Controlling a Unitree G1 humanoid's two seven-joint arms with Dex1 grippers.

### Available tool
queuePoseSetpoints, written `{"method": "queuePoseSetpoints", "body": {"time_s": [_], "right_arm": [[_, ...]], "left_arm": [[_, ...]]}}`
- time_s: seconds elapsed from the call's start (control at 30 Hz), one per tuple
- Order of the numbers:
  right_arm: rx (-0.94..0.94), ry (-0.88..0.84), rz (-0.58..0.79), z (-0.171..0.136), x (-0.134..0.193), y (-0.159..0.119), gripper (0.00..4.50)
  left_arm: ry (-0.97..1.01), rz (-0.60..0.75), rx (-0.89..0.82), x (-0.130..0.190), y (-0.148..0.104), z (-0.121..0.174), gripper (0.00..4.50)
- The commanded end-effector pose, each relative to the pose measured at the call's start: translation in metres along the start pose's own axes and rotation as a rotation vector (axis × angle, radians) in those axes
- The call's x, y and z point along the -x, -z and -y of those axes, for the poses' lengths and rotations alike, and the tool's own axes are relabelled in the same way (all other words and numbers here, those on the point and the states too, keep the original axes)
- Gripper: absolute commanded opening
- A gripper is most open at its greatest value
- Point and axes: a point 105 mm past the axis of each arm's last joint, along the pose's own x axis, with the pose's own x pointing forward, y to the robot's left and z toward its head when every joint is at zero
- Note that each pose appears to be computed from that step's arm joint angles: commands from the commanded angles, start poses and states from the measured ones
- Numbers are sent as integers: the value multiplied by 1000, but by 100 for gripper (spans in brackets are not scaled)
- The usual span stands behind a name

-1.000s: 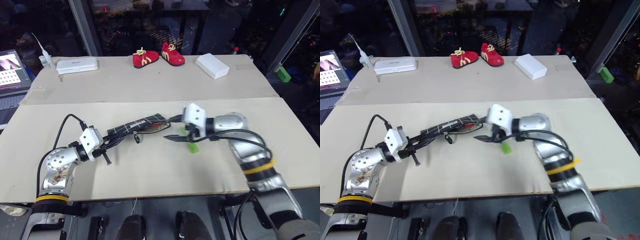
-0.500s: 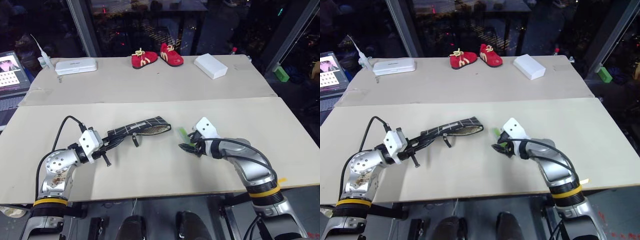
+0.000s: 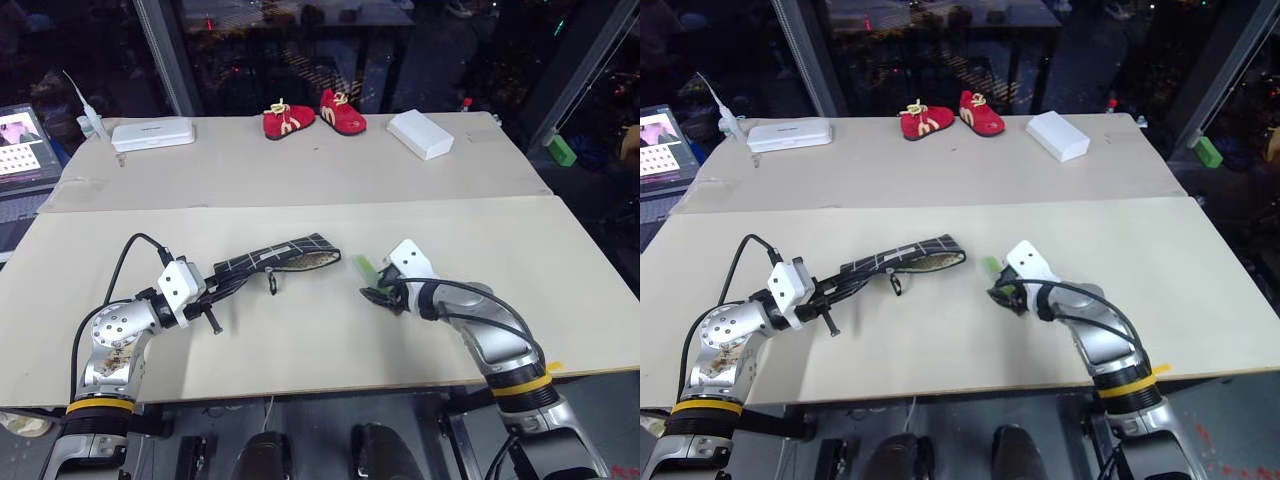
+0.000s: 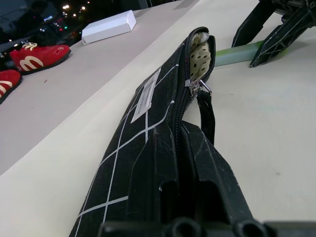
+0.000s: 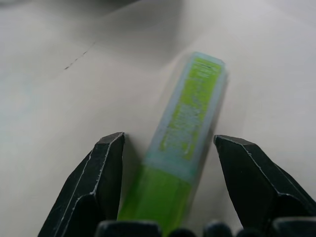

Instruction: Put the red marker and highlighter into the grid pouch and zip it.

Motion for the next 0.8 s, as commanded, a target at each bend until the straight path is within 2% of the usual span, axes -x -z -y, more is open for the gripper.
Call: {"method": "queuePoseSetpoints", "body": {"time_s": [0.03,0.17,0.27,0.33,0.43,0.5,0.6,0.7,0.8], "right_arm": [[-67,-35,-28,-13,-3,17,321],[-57,-53,-37,-18,-3,23,215],[-49,-50,-37,-16,-1,22,110],[-33,-27,-36,-10,0,20,107],[-1,41,46,7,3,-4,107],[39,18,141,10,11,-31,107],[140,20,340,21,33,-88,107],[260,-70,449,10,53,-118,107],[373,-223,449,-16,66,-122,107]], "left_arm": [[-28,41,-32,3,-13,-6,0],[-30,41,-30,3,-13,-5,0],[-29,41,-29,3,-14,-5,0],[-28,40,-30,3,-14,-5,0],[-26,40,-30,2,-14,-6,0],[-24,39,-30,2,-14,-6,0],[-20,39,-30,1,-14,-6,0],[-17,41,-30,0,-14,-7,0],[-15,43,-32,-1,-14,-7,0]]}}
